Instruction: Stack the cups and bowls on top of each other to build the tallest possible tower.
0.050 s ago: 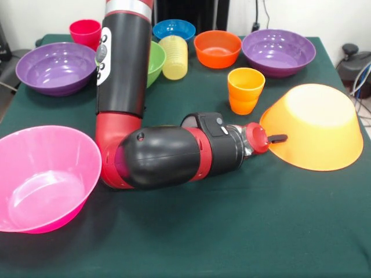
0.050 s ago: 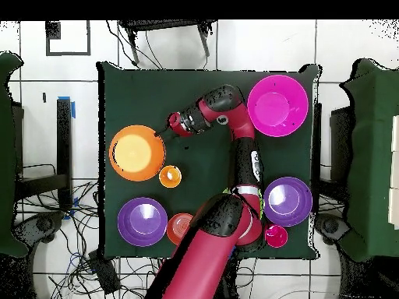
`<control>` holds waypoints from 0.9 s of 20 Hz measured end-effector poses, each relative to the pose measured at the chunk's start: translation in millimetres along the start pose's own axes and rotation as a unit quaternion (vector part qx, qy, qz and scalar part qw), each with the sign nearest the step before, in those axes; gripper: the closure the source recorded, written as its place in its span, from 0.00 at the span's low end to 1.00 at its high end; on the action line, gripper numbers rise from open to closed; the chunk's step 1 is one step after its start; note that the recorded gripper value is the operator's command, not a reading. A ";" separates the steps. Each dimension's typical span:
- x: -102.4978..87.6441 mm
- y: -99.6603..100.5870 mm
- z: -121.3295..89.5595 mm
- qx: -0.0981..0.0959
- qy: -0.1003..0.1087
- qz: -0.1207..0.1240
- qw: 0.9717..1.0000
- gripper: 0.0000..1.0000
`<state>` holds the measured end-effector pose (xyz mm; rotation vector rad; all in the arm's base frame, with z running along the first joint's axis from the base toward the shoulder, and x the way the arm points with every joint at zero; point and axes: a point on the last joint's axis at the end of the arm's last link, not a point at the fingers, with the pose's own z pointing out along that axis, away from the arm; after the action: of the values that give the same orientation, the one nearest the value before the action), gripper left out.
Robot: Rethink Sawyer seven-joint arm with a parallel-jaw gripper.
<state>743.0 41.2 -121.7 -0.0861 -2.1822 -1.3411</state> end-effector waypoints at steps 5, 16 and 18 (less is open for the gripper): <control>0.0 1.2 -0.3 0.004 -0.003 0.000 1.000 0.00; 5.5 5.1 0.4 0.018 -0.025 -0.002 1.000 0.00; 6.7 5.3 0.6 0.018 -0.029 -0.002 0.999 0.00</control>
<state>738.9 42.8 -114.3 -0.1076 -2.2550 -1.3150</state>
